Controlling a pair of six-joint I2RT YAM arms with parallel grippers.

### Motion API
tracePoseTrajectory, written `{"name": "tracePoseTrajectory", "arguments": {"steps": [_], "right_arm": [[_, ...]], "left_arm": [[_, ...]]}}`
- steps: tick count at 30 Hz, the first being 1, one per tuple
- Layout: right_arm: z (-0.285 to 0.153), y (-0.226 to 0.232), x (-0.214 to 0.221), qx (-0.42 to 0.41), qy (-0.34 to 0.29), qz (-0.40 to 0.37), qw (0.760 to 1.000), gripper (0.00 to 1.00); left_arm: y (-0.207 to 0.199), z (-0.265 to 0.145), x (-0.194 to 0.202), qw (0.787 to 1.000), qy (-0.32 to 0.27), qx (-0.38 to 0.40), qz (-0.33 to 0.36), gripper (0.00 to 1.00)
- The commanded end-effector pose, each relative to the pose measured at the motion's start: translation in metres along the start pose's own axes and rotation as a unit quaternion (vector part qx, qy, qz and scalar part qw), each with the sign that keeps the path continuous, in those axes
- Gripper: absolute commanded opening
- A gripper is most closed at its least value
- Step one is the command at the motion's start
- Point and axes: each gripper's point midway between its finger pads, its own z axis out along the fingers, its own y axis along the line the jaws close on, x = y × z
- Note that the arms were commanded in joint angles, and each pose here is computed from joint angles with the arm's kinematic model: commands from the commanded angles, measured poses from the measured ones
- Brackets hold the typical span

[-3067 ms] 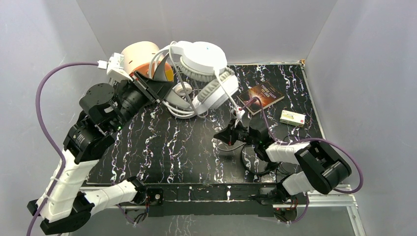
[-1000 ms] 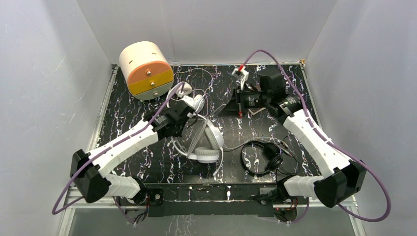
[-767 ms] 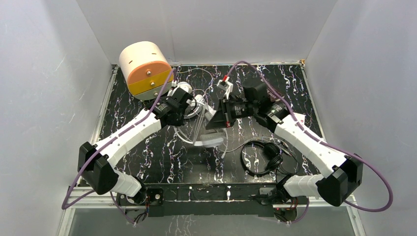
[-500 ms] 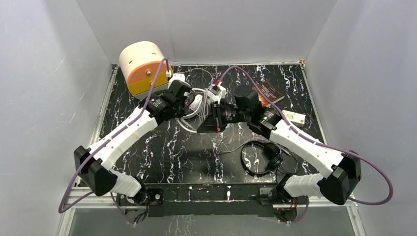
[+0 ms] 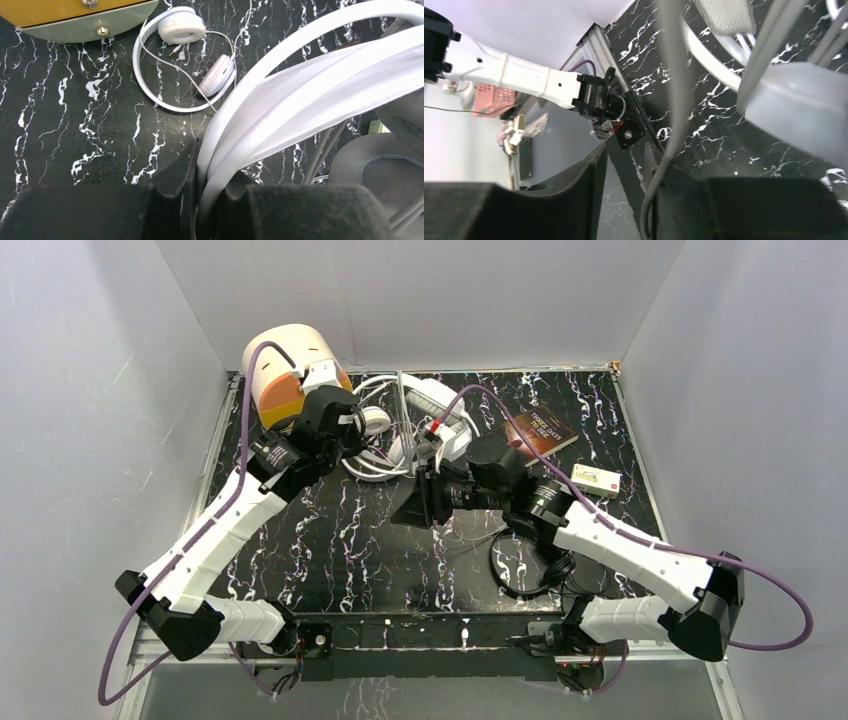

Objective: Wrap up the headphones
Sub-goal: Wrap the headphones cable around the headphones.

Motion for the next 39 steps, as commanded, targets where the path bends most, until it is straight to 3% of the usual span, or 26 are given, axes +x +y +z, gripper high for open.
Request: {"name": "tracePoseTrajectory", "arguments": {"steps": [1, 8, 11, 13, 15, 19, 22, 27, 31, 33, 39], "right_arm": [[-0.019, 0.004, -0.002, 0.008, -0.019, -0.033, 0.999, 0.48], [-0.035, -0.023, 0.02, 0.083, 0.026, -0.042, 0.995, 0.78], [-0.049, -0.038, 0.021, 0.134, 0.027, -0.047, 0.989, 0.99], [-0.046, -0.054, 0.026, 0.165, 0.036, -0.05, 0.984, 0.99], [-0.048, -0.065, 0.031, 0.19, 0.044, -0.036, 0.98, 0.99], [-0.082, -0.085, 0.008, 0.186, -0.017, 0.041, 0.982, 0.99], [-0.117, -0.123, -0.004, 0.244, -0.041, 0.066, 0.967, 0.99], [-0.118, -0.159, -0.012, 0.201, -0.053, 0.194, 0.959, 0.99], [-0.101, -0.19, -0.007, 0.21, -0.088, 0.369, 0.901, 0.99], [-0.093, -0.207, 0.004, 0.232, -0.095, 0.462, 0.85, 0.99], [-0.066, -0.221, 0.033, 0.199, -0.094, 0.624, 0.749, 0.99]], "left_arm": [[-0.016, -0.033, -0.062, 0.99, -0.09, 0.051, -0.093, 0.0], [-0.018, -0.028, -0.075, 0.987, -0.098, 0.059, -0.109, 0.0], [-0.019, -0.009, -0.079, 0.985, -0.071, 0.103, -0.115, 0.0], [-0.017, 0.008, -0.094, 0.956, -0.025, 0.214, -0.198, 0.0], [-0.011, 0.008, -0.104, 0.943, -0.02, 0.246, -0.225, 0.0], [0.004, 0.007, -0.11, 0.939, -0.027, 0.248, -0.235, 0.0], [-0.001, -0.004, -0.107, 0.934, -0.027, 0.273, -0.23, 0.0], [-0.006, -0.02, -0.106, 0.931, -0.026, 0.294, -0.216, 0.0], [-0.008, -0.031, -0.106, 0.928, -0.029, 0.307, -0.207, 0.0], [-0.011, -0.036, -0.105, 0.926, -0.024, 0.316, -0.204, 0.0], [-0.014, -0.043, -0.102, 0.922, -0.02, 0.332, -0.2, 0.0]]}}
